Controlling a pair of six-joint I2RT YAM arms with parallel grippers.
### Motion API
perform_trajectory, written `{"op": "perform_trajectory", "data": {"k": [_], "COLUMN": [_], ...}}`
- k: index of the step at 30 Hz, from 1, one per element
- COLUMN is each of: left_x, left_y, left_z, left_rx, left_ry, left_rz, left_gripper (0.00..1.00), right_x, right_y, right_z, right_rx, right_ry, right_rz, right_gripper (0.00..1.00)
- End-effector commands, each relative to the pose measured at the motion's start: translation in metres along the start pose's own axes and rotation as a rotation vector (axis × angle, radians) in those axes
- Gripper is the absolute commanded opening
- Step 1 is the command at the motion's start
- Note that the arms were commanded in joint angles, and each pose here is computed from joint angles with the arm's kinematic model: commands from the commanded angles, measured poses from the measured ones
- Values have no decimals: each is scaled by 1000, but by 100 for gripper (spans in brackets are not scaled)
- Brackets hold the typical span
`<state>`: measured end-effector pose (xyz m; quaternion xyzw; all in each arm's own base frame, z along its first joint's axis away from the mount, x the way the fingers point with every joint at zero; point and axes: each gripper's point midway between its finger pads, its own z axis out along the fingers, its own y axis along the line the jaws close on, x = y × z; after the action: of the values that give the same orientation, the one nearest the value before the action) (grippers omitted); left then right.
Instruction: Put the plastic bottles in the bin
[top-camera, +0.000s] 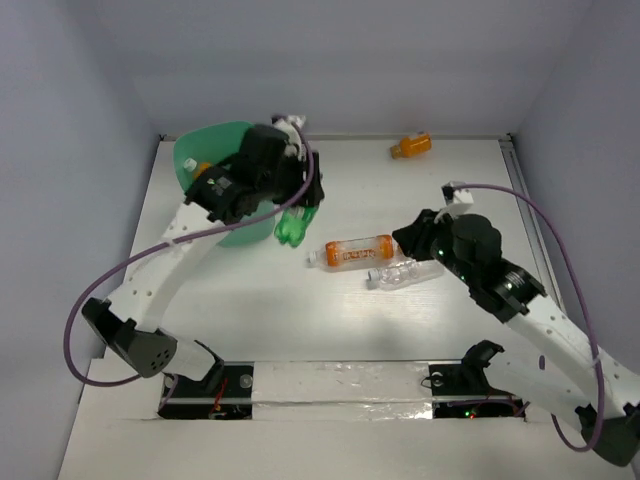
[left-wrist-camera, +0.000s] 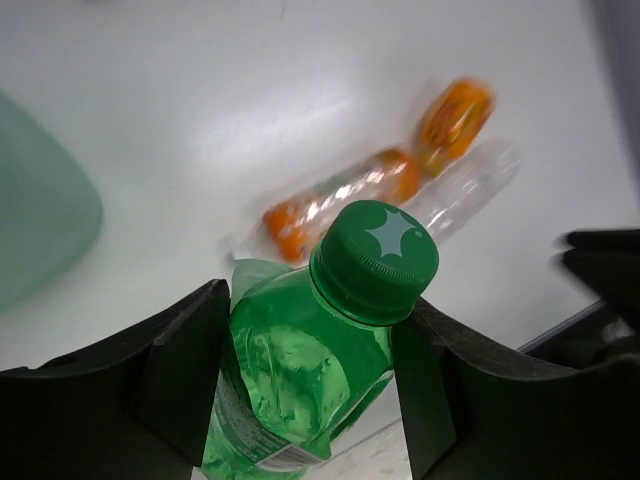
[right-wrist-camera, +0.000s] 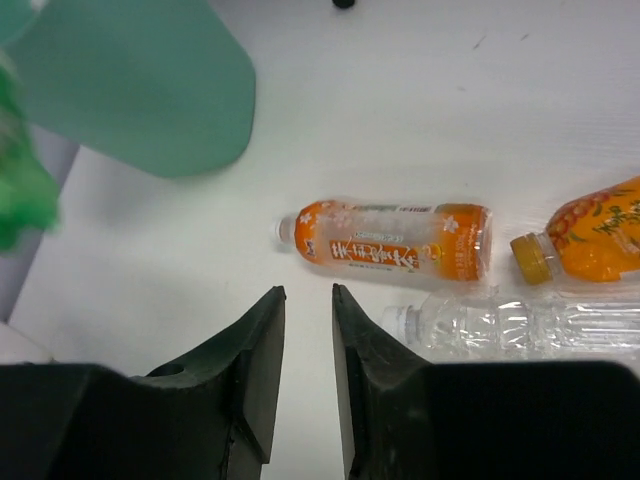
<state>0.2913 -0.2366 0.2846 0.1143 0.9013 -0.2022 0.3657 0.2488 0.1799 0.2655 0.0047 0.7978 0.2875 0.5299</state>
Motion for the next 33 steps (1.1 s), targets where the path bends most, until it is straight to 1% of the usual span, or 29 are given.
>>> {"op": "perform_trajectory", "data": {"k": [1,2,3,4,5,6,7,8,9,11,12,13,14,15,16,18,19,22,23,24,25,26,27,28,29,30,31,33], "left_x": [-78,-99,-127,-142,-159,-178,-187,-197,-209,-219,-225,-227,-229,-232,-232,-231,-230,-218,-215,-206,-202,-199,-194,-192,-192,-191,-193,-190], "left_y": [-15,-1,-1,9,31,42,54,74,85,101,119,128,136,146,162,171,174,182,185,192,192,194,195,194,192,190,185,178], "left_z": [-54,-61,-81,-83,-91,-101,-102,-109,-111,-119,-119,-118,-117,-116,-114,-109,-107,-92,-90,-80,-80,-77,-74,-74,-77,-80,-90,-97], "left_rx": [65,41,60,42,-1,-19,-35,-71,-94,-105,-137,-151,-161,-189,-235,-255,-262,-286,-296,-317,-320,-322,-325,-323,-319,-309,-300,-278], "left_ry": [-215,-272,-360,-397,-453,-527,-556,-601,-659,-731,-773,-783,-790,-806,-815,-822,-820,-792,-792,-778,-777,-770,-760,-757,-762,-763,-780,-784], "left_rz": [-56,-84,-95,-117,-152,-173,-214,-246,-265,-307,-328,-344,-361,-374,-397,-400,-399,-400,-402,-409,-403,-404,-403,-401,-399,-394,-388,-391], "left_gripper": [31,31,31,32,32,32,32,32,33,34,34,34,35,35,36,37,38,41,46,54,63,79,87,92,99,99,99,99], "right_x": [5,15,14,18,24,20,22,31,33,30,39,45,38,40,53,49,60,64,71,73,75,86,91,98,103,114,117,122], "right_y": [29,27,33,32,29,32,29,24,24,24,18,13,14,12,3,-2,-11,-19,-25,-21,-21,-21,-12,-9,-8,-9,-4,-6], "right_z": [8,19,22,26,35,39,43,53,58,66,76,79,84,88,94,104,109,117,123,127,130,136,139,141,144,148,152,158], "right_rx": [-138,-136,-160,-159,-146,-147,-140,-120,-120,-117,-101,-82,-83,-78,-55,-38,-16,-3,2,-9,-9,-13,-36,-45,-53,-57,-70,-70], "right_ry": [118,168,183,208,241,241,264,308,325,351,398,437,437,462,527,543,594,643,668,672,680,706,712,729,738,766,767,786], "right_rz": [-127,-160,-174,-208,-221,-234,-268,-287,-305,-363,-386,-407,-447,-472,-491,-563,-579,-646,-669,-679,-682,-689,-707,-722,-744,-759,-772,-783], "right_gripper": [30,30,29,29,29,31,33,36,39,46,55,59,64,69,71,76,78,82,83,84,97,100,100,100,100,100,100,100]}}
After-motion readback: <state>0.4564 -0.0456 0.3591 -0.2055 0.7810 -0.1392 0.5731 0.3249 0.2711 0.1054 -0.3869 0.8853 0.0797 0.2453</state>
